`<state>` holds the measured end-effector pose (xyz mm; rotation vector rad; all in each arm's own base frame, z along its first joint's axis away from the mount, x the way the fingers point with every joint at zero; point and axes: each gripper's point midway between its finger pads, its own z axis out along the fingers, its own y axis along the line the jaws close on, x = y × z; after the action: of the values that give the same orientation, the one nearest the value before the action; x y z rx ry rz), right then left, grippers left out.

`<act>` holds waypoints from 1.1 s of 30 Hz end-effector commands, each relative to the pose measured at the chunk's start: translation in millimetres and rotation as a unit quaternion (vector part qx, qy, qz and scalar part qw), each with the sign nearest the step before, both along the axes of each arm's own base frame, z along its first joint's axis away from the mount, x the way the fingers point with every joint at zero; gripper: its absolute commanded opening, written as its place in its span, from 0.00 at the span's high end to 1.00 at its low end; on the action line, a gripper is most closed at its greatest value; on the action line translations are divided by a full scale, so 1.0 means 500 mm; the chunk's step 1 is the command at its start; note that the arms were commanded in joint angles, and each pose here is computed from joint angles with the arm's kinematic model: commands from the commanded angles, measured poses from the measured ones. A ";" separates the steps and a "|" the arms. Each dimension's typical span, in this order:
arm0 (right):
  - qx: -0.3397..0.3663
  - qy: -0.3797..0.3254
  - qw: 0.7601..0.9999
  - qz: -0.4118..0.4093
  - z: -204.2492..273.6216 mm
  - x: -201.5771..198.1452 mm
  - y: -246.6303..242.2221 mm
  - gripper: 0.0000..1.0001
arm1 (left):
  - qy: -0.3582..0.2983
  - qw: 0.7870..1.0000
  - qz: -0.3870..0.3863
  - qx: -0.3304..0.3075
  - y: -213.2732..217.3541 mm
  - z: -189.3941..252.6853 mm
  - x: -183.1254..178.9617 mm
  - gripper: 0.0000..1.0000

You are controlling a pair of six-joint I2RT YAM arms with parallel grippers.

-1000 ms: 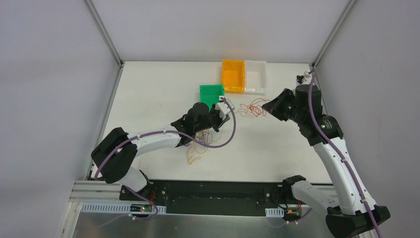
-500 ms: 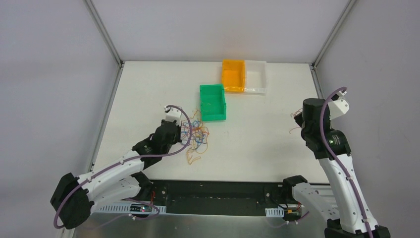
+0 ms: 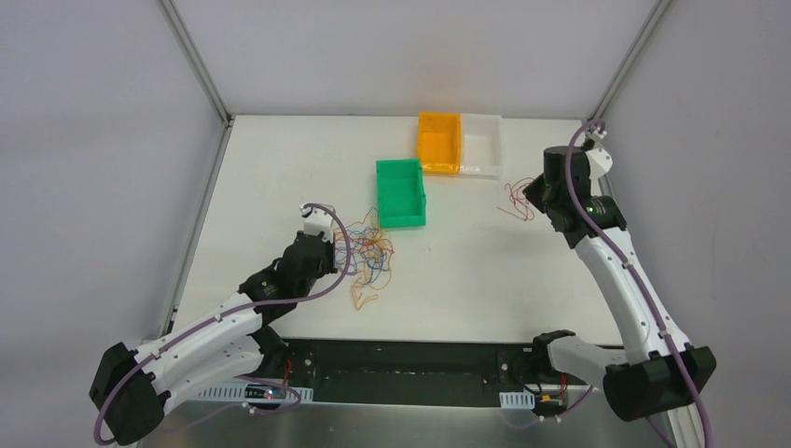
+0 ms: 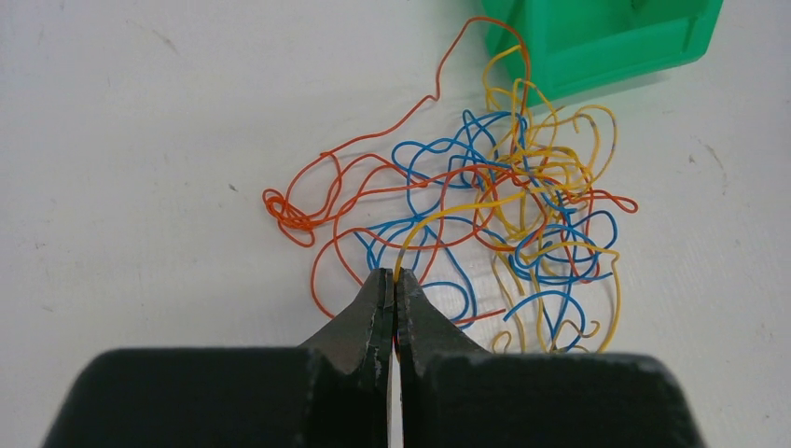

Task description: Untangle the cables

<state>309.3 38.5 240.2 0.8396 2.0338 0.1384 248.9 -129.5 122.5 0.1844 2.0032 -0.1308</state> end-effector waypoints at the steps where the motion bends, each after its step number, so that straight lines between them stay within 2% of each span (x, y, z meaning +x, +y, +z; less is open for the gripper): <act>1: 0.033 -0.063 0.997 0.021 0.071 0.099 0.043 1.00 | -0.003 0.999 -0.027 -0.026 -0.020 0.011 -0.008 1.00; 7: 0.023 -0.060 0.998 0.019 0.060 0.222 0.072 1.00 | 0.012 0.993 -0.109 -0.047 -0.078 0.009 -0.027 1.00; 19: -0.031 -0.045 0.998 -0.014 0.027 0.465 0.091 1.00 | 0.003 0.987 -0.151 -0.059 -0.105 0.035 -0.035 1.00; 27: -0.075 0.014 0.997 -0.023 -0.129 0.560 0.088 1.00 | 0.003 0.985 -0.162 -0.058 -0.111 0.038 -0.038 1.00; 33: -0.071 0.105 0.992 -0.009 -0.283 0.541 0.095 1.00 | 0.001 0.984 -0.167 -0.058 -0.111 0.039 -0.041 1.00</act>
<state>589.1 90.6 121.3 0.8005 2.1193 -0.0646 225.2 -177.6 122.4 0.4343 2.0102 -0.4201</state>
